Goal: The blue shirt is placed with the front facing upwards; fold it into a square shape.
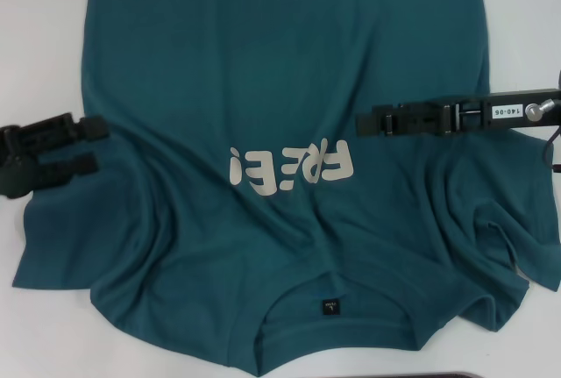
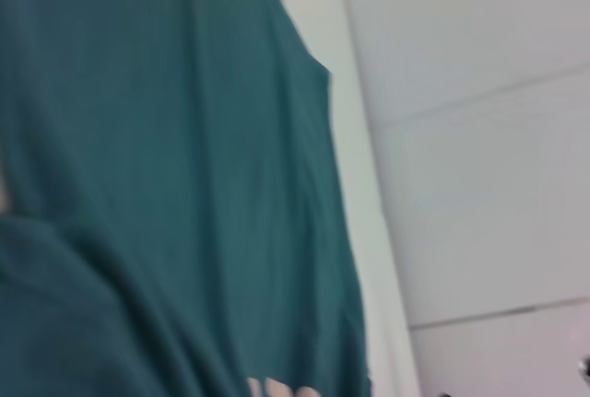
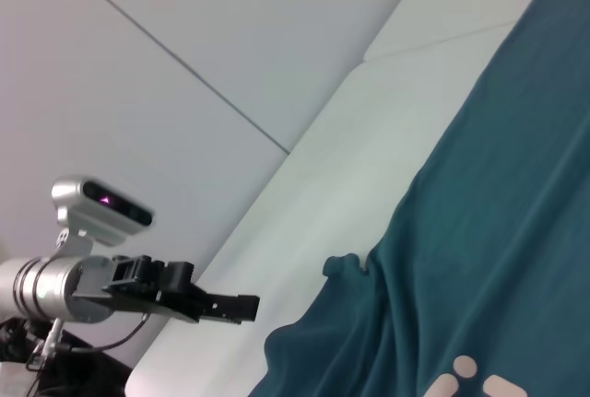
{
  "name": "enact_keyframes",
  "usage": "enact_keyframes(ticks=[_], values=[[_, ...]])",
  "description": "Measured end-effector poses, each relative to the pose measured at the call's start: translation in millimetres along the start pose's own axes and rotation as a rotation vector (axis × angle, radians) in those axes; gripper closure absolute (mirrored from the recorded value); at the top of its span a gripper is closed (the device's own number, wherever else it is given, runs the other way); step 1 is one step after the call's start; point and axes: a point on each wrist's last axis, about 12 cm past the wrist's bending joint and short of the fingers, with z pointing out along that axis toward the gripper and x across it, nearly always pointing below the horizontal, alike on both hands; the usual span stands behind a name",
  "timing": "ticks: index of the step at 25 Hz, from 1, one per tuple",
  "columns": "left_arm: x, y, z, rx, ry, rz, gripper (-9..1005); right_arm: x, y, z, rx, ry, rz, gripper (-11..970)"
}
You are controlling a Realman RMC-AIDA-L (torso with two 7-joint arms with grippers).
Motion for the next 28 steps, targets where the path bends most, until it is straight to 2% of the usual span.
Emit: enact_keyframes(ticks=[6, 15, 28], values=[[7, 14.7, -12, -0.084, -0.032, -0.046, 92, 0, -1.2, -2, 0.009, -0.01, 0.009, 17], [13, 27.1, -31, -0.16, -0.097, -0.103, 92, -2, -2.7, -7, 0.02, -0.029, 0.03, 17], [16, 40.1, -46, -0.245, -0.165, -0.134, 93, -2, -3.6, -9, 0.024, -0.032, 0.034, 17]])
